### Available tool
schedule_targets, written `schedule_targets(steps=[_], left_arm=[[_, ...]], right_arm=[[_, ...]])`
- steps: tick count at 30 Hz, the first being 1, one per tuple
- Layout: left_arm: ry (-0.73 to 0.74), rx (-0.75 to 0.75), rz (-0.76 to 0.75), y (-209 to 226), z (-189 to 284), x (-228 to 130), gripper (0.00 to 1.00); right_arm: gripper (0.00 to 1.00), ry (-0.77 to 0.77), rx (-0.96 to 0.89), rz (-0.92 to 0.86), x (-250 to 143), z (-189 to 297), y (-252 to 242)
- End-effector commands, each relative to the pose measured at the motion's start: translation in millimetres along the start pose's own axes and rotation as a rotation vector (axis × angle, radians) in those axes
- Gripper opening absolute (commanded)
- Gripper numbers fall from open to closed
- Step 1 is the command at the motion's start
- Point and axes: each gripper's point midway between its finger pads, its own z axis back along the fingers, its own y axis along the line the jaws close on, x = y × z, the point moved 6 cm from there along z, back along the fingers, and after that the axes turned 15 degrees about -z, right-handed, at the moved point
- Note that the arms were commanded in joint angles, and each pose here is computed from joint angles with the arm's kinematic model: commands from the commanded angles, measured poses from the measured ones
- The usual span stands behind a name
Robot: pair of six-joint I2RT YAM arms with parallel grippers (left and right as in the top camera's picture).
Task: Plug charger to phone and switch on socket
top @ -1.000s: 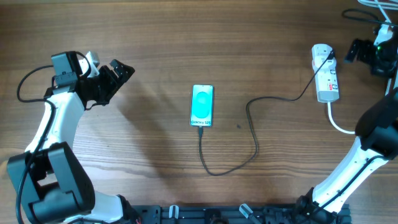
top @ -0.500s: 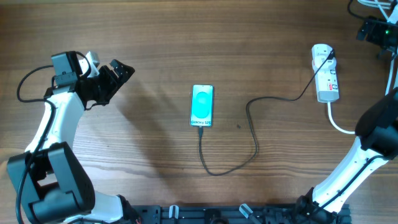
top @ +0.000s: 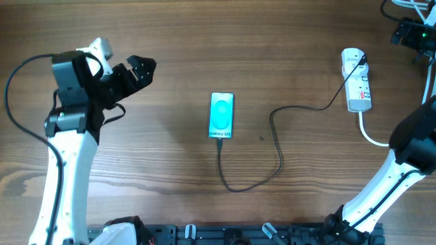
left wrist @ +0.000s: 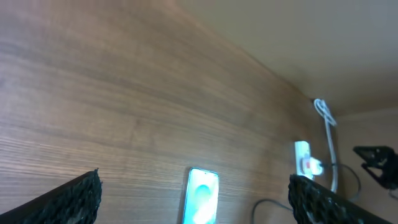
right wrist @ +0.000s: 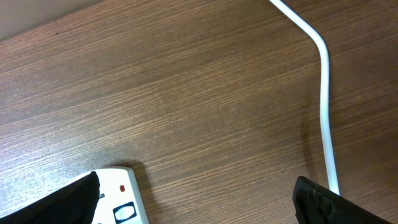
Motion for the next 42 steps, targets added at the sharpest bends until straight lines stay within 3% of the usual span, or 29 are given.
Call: schedule_targets(steps=[1,7,11,14,20,29,32,36,42], left_arm=[[-0.001,0.135,-0.058,12,-4,-15,1.00],[-0.192,0.076,-0.170,31,-48,-89,1.00],[-0.105,0.139,-0.128,54,-46,-159,1.00],[-0.063,0.173,-0.111,62,-39,-192,1.00],[-0.156,0.219,-0.134,65,-15,-212,1.00],[-0.161,0.284,-0.132,62,14,-221,1.00],[-0.402,0.255,-0.272,44,37,-187,1.00],[-0.606,0.278,-0.497,27,64,-164,1.00],[-0.578,0.332,-0.647,28,63,-165,1.00]], right_arm=[[1.00,-0.013,-0.005,0.009,3,4,0],[1.00,-0.013,-0.005,0.009,3,4,0],[1.00,-0.013,-0.005,0.009,3,4,0],[1.00,-0.013,-0.005,0.009,3,4,0],[1.00,-0.013,-0.005,0.009,3,4,0],[1.00,-0.013,-0.005,0.009,3,4,0],[1.00,-0.013,-0.005,0.009,3,4,0],[1.00,-0.013,-0.005,0.009,3,4,0],[1.00,-0.013,-0.005,0.009,3,4,0]])
